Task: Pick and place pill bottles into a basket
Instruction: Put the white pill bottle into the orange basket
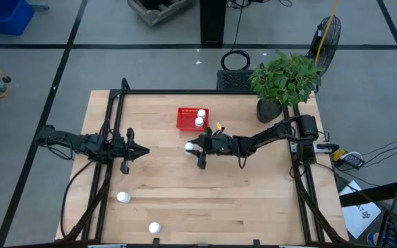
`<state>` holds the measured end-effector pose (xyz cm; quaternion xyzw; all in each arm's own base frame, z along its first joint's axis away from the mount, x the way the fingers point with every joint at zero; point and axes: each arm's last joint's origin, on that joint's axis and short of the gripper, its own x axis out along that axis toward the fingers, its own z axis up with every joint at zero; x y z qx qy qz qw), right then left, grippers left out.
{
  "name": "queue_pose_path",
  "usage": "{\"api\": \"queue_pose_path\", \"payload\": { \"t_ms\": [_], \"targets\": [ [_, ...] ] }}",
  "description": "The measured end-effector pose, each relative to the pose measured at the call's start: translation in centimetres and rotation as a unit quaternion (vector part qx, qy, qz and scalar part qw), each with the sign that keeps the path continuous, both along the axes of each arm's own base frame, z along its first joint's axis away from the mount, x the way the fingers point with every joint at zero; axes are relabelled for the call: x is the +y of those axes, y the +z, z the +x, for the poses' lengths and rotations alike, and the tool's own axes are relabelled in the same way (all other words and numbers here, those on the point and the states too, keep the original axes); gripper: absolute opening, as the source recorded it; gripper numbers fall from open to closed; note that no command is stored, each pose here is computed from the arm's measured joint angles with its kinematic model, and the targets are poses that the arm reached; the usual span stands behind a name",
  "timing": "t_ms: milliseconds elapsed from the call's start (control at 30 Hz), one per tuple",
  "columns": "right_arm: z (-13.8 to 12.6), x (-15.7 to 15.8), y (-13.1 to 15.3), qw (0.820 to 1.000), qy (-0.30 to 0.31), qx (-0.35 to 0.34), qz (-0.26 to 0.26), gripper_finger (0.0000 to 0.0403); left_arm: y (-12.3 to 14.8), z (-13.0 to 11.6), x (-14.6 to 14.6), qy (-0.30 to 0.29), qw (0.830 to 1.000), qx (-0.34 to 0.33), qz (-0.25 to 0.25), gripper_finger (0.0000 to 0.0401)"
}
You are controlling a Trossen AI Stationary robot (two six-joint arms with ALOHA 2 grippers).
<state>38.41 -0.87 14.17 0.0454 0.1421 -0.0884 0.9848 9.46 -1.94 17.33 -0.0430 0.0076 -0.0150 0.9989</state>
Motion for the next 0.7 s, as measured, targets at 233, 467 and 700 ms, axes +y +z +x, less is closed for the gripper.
{"api": "queue_pose_path", "payload": {
  "t_ms": [233,467,700],
  "targets": [
    [2.2,-3.2,2.7,1.000,0.002,0.004,-0.015,0.0156,0.0,0.0,0.0,0.000,1.000,0.000,0.000,0.0035],
    [3.9,-7.6,6.2,0.997,-0.054,0.044,-0.024,0.0153,0.0,0.0,0.0,0.000,1.000,0.000,0.000,0.0035],
    [3.0,-12.6,6.8,0.997,-0.076,0.016,0.013,0.0157,0.0,0.0,0.0,0.000,1.000,0.000,0.000,0.0035]
  ]
}}
